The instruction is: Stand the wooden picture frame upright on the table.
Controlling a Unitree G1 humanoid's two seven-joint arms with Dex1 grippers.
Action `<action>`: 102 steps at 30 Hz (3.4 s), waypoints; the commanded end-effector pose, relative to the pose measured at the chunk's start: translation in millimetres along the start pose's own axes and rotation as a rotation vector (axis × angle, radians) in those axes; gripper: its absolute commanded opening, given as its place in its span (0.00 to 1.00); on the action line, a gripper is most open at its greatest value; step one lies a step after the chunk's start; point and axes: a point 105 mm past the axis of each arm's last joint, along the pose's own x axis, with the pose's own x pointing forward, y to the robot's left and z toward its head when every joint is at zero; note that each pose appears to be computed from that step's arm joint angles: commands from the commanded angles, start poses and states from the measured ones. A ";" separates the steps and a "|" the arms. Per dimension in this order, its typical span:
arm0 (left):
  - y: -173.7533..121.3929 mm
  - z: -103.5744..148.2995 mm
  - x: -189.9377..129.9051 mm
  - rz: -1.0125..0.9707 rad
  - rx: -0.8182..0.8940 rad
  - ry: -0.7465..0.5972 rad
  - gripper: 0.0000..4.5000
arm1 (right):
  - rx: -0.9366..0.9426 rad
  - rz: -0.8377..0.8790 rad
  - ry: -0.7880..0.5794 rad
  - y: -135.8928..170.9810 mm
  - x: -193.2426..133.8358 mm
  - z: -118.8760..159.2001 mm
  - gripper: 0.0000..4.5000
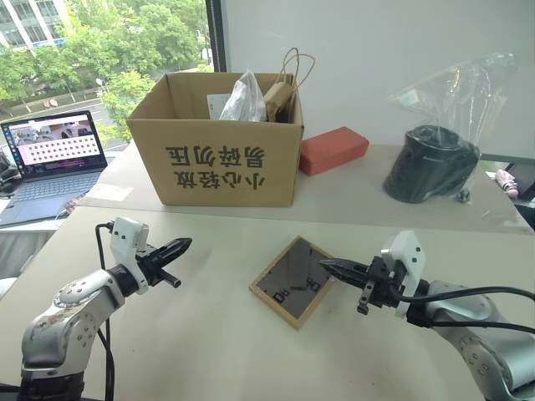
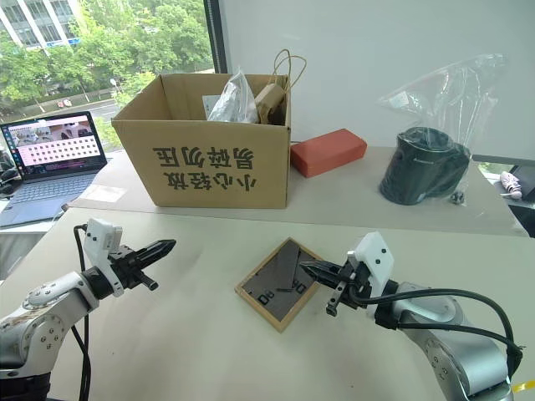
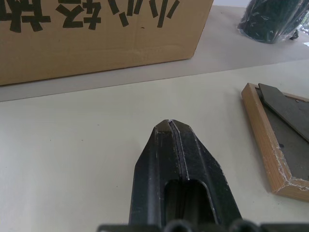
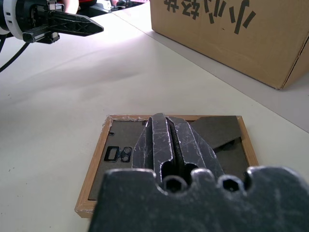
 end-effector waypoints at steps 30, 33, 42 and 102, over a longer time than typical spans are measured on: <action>-90.2 -71.7 131.8 -0.664 0.411 0.307 0.00 | -0.010 -0.309 0.447 -0.6 34.6 -69.0 0.01; -85.1 -74.2 120.4 -0.643 0.411 0.326 0.00 | -0.034 -0.269 0.444 3.0 45.2 -66.1 0.01; -55.9 -82.8 53.9 -0.447 0.326 0.422 0.00 | -0.088 -0.035 0.387 33.9 81.8 -51.9 0.01; -40.8 -113.2 5.2 -0.813 1.544 -0.177 0.67 | -0.041 0.185 0.477 49.2 76.0 -74.8 0.00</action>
